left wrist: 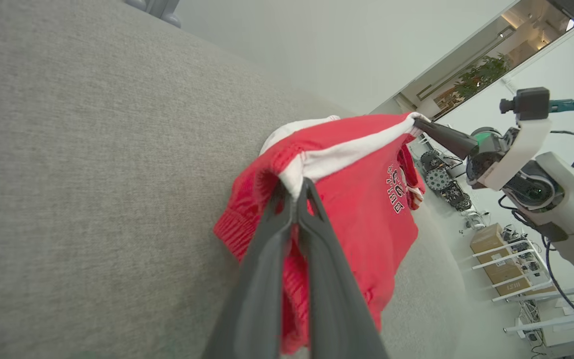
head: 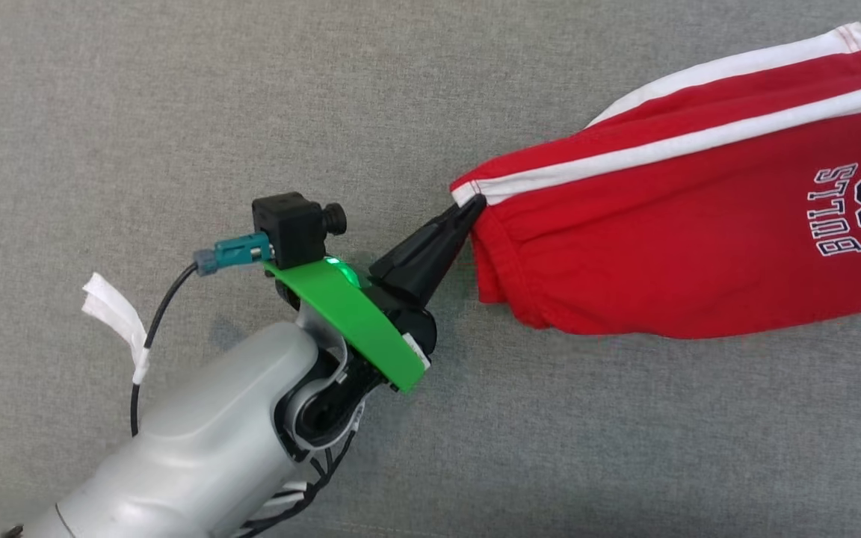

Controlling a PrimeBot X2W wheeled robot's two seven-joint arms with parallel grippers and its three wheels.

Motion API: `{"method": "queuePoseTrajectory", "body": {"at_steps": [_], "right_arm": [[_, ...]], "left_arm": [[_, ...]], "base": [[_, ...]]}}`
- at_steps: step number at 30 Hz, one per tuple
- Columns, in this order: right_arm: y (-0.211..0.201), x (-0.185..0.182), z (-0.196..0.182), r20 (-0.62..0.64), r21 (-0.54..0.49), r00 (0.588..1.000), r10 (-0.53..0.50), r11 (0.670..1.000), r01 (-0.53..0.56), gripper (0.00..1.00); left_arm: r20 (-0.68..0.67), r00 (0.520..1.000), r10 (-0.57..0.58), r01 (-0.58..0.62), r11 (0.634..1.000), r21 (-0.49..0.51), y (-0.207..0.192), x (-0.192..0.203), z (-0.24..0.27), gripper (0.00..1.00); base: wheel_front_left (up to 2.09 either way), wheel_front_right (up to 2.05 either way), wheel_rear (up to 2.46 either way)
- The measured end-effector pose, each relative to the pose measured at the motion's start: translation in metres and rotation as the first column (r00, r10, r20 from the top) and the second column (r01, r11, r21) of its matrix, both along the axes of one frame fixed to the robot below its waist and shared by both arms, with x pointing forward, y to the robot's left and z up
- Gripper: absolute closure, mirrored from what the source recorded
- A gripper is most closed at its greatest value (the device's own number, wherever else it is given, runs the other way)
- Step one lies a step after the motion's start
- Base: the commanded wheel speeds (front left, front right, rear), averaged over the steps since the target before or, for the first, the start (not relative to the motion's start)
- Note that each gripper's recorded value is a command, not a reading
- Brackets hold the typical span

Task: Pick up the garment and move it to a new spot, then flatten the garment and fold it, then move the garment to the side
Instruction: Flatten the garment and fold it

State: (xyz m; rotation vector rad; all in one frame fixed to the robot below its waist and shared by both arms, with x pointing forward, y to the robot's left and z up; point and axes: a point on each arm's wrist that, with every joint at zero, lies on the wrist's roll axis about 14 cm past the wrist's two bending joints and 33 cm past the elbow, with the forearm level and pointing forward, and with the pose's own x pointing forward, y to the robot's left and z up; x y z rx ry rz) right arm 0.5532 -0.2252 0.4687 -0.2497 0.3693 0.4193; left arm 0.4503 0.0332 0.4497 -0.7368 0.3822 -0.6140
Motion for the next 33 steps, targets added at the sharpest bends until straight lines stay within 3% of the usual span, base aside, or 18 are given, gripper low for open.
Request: {"method": "queuePoseTrajectory", "body": {"at_steps": [11,12,13,14,15,16,17,24,28,33], "right_arm": [[0.026,0.037,-0.046,-0.083,-0.034,0.995,0.055,0.998,-0.058,1.0],[0.027,0.039,-0.049,-0.085,-0.035,0.995,0.058,0.998,-0.061,0.89],[0.028,0.041,-0.051,-0.085,-0.036,0.995,0.06,0.997,-0.064,0.67],[0.03,0.043,-0.051,-0.08,-0.034,0.995,0.064,0.997,-0.067,0.51],[0.032,0.043,-0.05,-0.072,-0.031,0.995,0.072,0.997,-0.074,0.39],[0.034,0.044,-0.05,-0.063,-0.029,0.995,0.078,0.996,-0.08,0.0],[0.035,0.044,-0.049,-0.055,-0.028,0.995,0.082,0.996,-0.084,0.0],[0.035,0.041,-0.027,0.055,0.012,0.995,0.078,0.997,-0.079,0.0],[0.032,0.027,-0.013,0.111,0.057,0.992,0.065,0.996,-0.072,0.0],[0.026,0.0,-0.006,0.12,0.17,0.993,-0.013,0.985,-0.007,0.0]], "left_arm": [[-0.109,0.994,0.024,-0.017,0.998,0.067,0.006,0.012,-0.043,1.0],[-0.11,0.994,0.028,-0.02,0.998,0.067,0.007,0.013,-0.044,0.84],[-0.109,0.994,0.029,-0.022,0.997,0.069,0.007,0.014,-0.044,0.68],[-0.109,0.994,0.029,-0.021,0.997,0.072,0.007,0.015,-0.045,0.4],[-0.106,0.994,0.031,-0.023,0.997,0.076,0.008,0.016,-0.045,0.23],[-0.101,0.994,0.038,-0.03,0.996,0.08,0.009,0.017,-0.045,0.09],[-0.1,0.994,0.041,-0.032,0.996,0.085,0.01,0.017,-0.045,0.0],[-0.076,0.994,0.076,-0.066,0.99,0.122,0.019,0.012,-0.042,0.0],[0.005,0.991,0.132,-0.131,0.979,0.159,0.037,0.012,-0.029,0.0],[0.137,0.962,0.235,-0.264,0.929,0.259,0.066,-0.002,-0.014,0.0]], "base": [[0.0,0.0,0.0],[0.0,0.0,0.0],[0.0,0.0,0.0],[0.0,0.0,0.0],[0.0,0.0,0.0],[0.0,0.0,0.0],[0.0,0.0,0.0],[0.0,0.0,0.0],[0.0,0.0,0.0],[0.0,0.0,0.0]]}}
